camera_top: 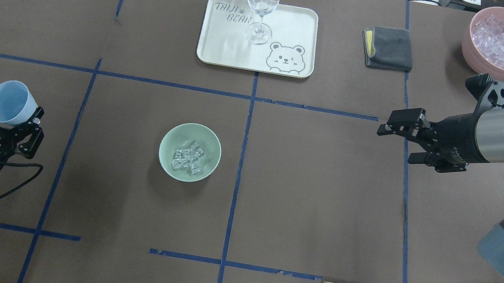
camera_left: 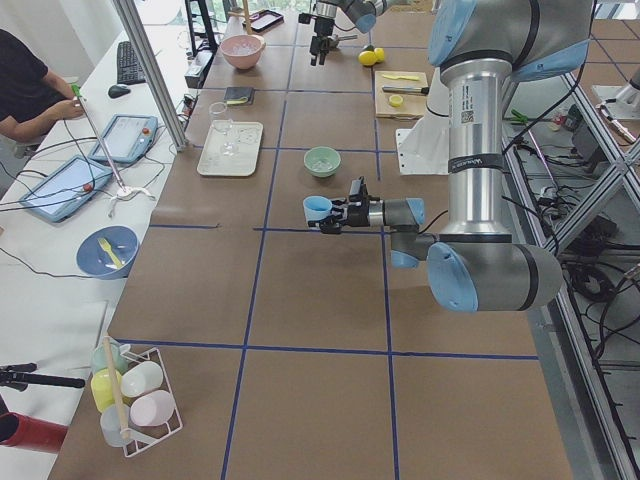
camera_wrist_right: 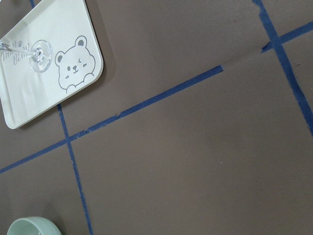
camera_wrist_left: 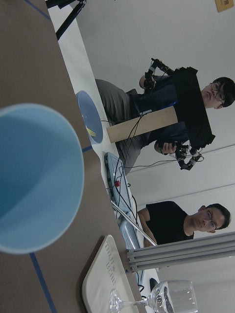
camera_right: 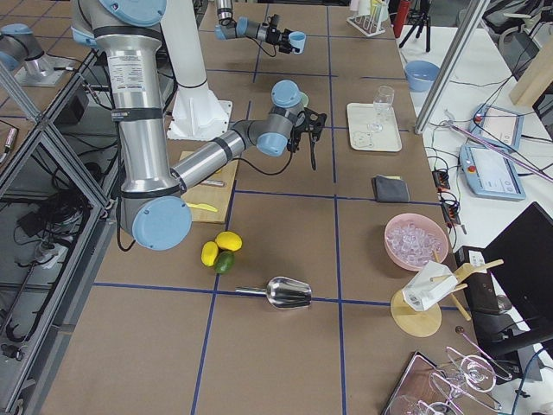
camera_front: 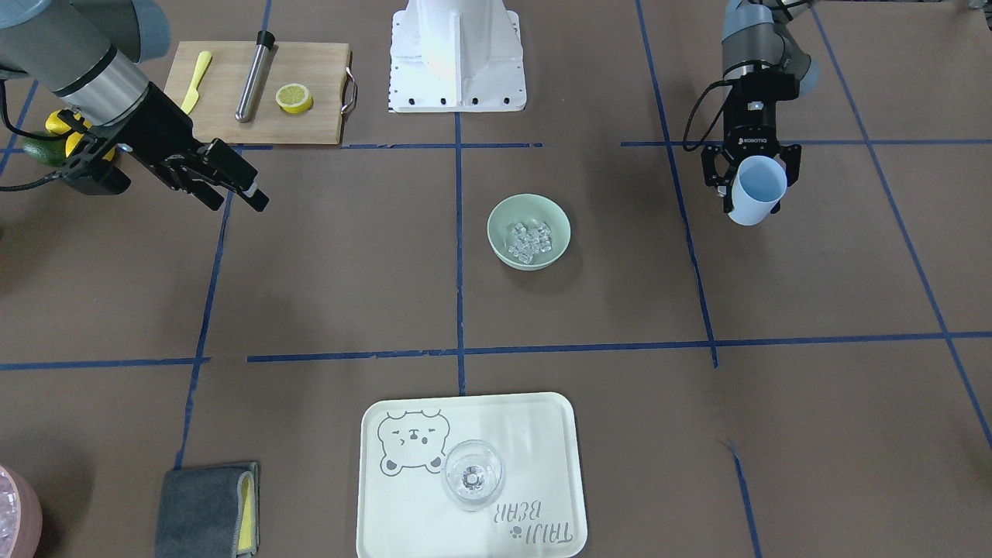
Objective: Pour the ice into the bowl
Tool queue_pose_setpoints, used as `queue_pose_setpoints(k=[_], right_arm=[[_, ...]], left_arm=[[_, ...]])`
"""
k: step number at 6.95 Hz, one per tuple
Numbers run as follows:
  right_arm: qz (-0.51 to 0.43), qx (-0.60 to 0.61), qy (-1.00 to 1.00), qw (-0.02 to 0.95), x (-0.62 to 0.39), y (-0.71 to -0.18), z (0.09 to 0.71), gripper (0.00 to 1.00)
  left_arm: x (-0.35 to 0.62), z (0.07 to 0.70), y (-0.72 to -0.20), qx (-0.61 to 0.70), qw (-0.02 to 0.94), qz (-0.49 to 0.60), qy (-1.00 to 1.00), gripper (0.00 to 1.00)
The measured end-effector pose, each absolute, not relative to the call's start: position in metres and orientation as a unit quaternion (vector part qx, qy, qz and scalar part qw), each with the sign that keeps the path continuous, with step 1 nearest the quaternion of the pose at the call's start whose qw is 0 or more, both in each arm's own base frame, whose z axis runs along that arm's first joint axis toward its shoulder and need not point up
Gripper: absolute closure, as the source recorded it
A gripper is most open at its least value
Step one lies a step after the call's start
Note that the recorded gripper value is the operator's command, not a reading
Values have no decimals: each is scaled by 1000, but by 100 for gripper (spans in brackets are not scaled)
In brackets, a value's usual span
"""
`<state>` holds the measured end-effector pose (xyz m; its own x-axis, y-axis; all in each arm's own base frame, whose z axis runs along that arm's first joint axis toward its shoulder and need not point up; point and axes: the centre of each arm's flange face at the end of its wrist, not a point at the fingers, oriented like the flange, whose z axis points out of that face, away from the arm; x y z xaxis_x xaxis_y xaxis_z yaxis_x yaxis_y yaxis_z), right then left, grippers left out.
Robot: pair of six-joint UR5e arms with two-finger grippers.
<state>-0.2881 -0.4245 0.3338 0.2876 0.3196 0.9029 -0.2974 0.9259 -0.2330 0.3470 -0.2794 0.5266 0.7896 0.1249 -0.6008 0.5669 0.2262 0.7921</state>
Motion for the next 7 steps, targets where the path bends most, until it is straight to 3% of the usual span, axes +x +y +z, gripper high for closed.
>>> queue_pose_setpoints(k=[4,7], right_arm=[[192,-7,-568,800,-285,-425,330,0],[191,-7,-568,800,-286,-424,329,0]], left_arm=[[323,607,-276,577,744,-183,283,100],[313,628,-274,566,742,-204,296,100]])
